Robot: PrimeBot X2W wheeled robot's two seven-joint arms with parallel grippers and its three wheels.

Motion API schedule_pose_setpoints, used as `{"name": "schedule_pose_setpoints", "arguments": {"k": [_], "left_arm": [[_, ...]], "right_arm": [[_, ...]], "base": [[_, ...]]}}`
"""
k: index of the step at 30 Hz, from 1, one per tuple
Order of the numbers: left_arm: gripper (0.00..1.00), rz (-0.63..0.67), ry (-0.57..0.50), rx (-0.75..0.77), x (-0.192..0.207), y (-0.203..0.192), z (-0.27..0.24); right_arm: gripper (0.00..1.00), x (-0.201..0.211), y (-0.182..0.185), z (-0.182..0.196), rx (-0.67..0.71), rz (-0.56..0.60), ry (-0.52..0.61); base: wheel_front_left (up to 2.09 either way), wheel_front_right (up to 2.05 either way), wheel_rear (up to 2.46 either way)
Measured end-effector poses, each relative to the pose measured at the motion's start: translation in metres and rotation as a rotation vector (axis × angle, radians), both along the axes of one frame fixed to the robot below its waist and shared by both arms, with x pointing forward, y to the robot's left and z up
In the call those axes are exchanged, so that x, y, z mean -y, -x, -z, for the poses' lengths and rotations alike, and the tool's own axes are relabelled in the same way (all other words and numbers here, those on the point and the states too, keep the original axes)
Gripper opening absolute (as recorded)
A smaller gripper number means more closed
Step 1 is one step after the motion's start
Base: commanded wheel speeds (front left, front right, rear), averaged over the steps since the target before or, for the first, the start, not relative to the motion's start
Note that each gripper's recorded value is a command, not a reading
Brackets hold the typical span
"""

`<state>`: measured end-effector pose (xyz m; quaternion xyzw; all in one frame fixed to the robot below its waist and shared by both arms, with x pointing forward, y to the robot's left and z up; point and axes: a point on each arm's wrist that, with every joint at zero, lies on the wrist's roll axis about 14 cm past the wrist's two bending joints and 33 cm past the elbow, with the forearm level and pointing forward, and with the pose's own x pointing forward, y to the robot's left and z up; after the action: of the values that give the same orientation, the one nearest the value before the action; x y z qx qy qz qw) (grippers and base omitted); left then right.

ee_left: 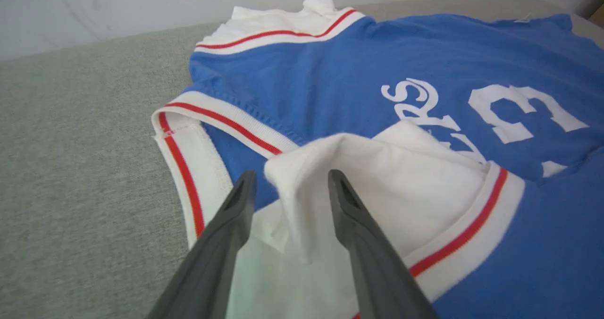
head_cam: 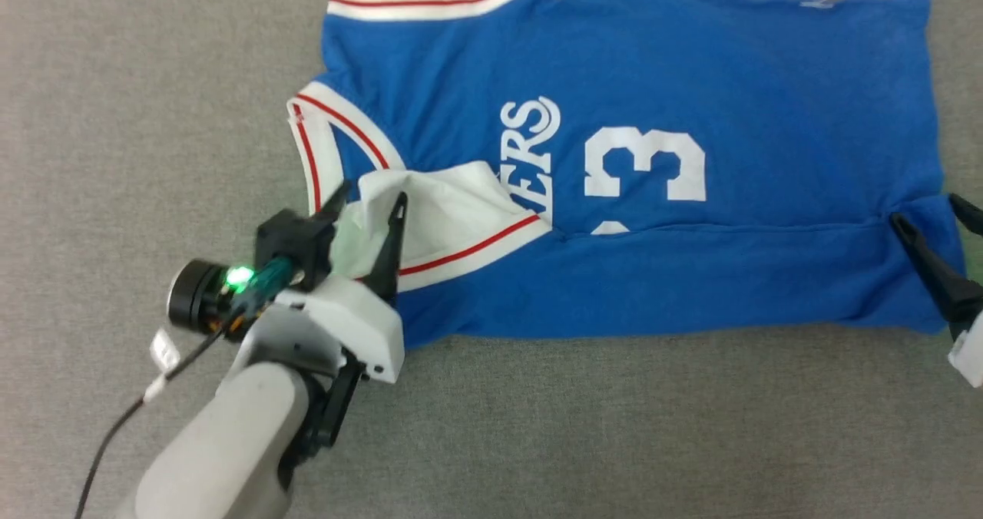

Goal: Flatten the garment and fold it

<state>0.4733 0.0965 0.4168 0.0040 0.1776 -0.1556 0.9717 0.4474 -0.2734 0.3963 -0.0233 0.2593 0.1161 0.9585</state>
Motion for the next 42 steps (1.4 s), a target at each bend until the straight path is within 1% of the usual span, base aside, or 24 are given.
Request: {"name": "schedule_pose_setpoints", "arguments": {"k": [5, 10, 14, 16, 19, 21, 23, 25, 28, 31, 35, 38, 40, 41, 42], "left_arm": [[1.0, -0.092, 0.07, 0.112, -0.012, 0.015, -0.035], [1.0, -0.214, 0.11, 0.243, -0.031, 0.041, -0.068], [1.0, -0.293, 0.118, 0.33, -0.043, 0.061, -0.084], [1.0, -0.332, 0.105, 0.345, -0.048, 0.07, -0.085], [1.0, -0.391, 0.114, 0.331, -0.052, 0.081, -0.08], [1.0, -0.405, 0.113, 0.313, -0.052, 0.087, -0.075], [1.0, -0.398, 0.091, 0.303, -0.053, 0.09, -0.069], [1.0, -0.362, 0.063, 0.263, -0.051, 0.093, -0.057], [1.0, -0.286, 0.011, 0.126, -0.046, 0.095, -0.031], [1.0, -0.208, -0.055, 0.013, -0.044, 0.088, -0.013], [1.0, -0.141, -0.108, -0.119, -0.041, 0.08, 0.004], [1.0, -0.122, -0.144, -0.241, -0.042, 0.086, 0.023], [0.99, -0.146, -0.149, -0.307, -0.044, 0.087, 0.032], [0.8, -0.16, -0.154, -0.332, -0.045, 0.087, 0.035], [0.48, -0.168, -0.153, -0.348, -0.045, 0.085, 0.036]], "right_arm": [[1.0, 0.018, 0.006, -0.037, 0.135, 0.065, -0.017], [1.0, 0.04, 0.019, -0.082, 0.363, 0.178, -0.003], [1.0, 0.031, 0.041, -0.098, 0.483, 0.249, -0.012], [1.0, 0.019, 0.05, -0.098, 0.508, 0.261, -0.009], [1.0, 0.001, 0.06, -0.097, 0.531, 0.291, -0.039], [1.0, -0.009, 0.065, -0.095, 0.524, 0.289, -0.045], [1.0, -0.014, 0.066, -0.095, 0.517, 0.281, -0.037], [1.0, -0.017, 0.065, -0.097, 0.519, 0.272, -0.03], [1.0, -0.018, 0.063, -0.1, 0.521, 0.264, -0.022], [1.0, -0.019, 0.06, -0.098, 0.507, 0.256, -0.018], [1.0, -0.019, 0.058, -0.09, 0.481, 0.256, -0.023], [1.0, -0.018, 0.059, -0.081, 0.452, 0.264, -0.028], [1.0, -0.018, 0.06, -0.074, 0.431, 0.269, -0.034], [1.0, -0.018, 0.061, -0.072, 0.423, 0.271, -0.034], [1.0, -0.017, 0.062, -0.071, 0.421, 0.274, -0.032]], "base": [[0.0, 0.0, 0.0], [0.0, 0.0, 0.0], [0.0, 0.0, 0.0], [0.0, 0.0, 0.0], [0.0, 0.0, 0.0], [0.0, 0.0, 0.0], [0.0, 0.0, 0.0], [0.0, 0.0, 0.0], [0.0, 0.0, 0.0], [0.0, 0.0, 0.0], [0.0, 0.0, 0.0], [0.0, 0.0, 0.0], [0.0, 0.0, 0.0], [0.0, 0.0, 0.0], [0.0, 0.0, 0.0]]}}
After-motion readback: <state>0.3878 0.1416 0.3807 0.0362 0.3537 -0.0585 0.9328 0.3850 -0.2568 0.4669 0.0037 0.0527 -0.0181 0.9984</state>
